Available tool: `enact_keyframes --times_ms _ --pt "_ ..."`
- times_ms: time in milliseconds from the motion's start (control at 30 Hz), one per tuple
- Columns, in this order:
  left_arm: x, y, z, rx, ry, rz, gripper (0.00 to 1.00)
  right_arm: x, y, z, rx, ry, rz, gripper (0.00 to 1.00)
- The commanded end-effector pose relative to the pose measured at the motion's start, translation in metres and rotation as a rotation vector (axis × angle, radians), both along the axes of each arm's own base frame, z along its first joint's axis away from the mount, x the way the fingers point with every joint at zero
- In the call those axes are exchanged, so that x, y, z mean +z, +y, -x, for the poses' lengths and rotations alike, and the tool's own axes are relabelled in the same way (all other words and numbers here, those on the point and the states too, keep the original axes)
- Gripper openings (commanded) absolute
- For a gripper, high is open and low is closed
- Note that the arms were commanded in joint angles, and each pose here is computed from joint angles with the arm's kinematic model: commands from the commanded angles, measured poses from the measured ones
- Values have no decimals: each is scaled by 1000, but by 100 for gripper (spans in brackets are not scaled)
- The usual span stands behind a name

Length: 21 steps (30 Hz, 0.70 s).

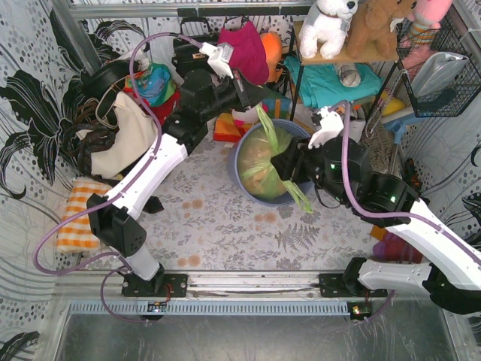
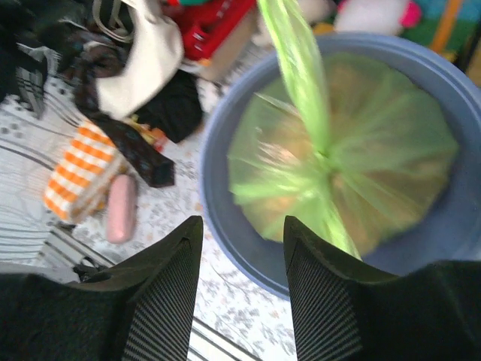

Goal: Tie the trash bag

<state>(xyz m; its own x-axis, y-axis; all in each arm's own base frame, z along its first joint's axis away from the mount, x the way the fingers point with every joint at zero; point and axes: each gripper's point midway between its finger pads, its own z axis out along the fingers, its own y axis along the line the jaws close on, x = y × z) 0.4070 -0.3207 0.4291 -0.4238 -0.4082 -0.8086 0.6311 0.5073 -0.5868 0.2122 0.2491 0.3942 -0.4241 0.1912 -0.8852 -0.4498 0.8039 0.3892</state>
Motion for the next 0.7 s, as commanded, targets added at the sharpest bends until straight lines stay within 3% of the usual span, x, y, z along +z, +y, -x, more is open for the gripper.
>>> enact_keyframes --times_ms 0,267,467,667 --pt "17 19 -20 106 -62 -17 0 -38 -45 9 -134 114 88 48" --pt "17 28 -34 148 -52 -21 0 -106 -73 31 -184 288 172 60" --pt "16 31 -36 153 -46 -22 0 -140 -70 35 -160 357 173 60" --pt "16 34 -38 155 -43 -25 0 -154 -61 14 -138 351 144 58"
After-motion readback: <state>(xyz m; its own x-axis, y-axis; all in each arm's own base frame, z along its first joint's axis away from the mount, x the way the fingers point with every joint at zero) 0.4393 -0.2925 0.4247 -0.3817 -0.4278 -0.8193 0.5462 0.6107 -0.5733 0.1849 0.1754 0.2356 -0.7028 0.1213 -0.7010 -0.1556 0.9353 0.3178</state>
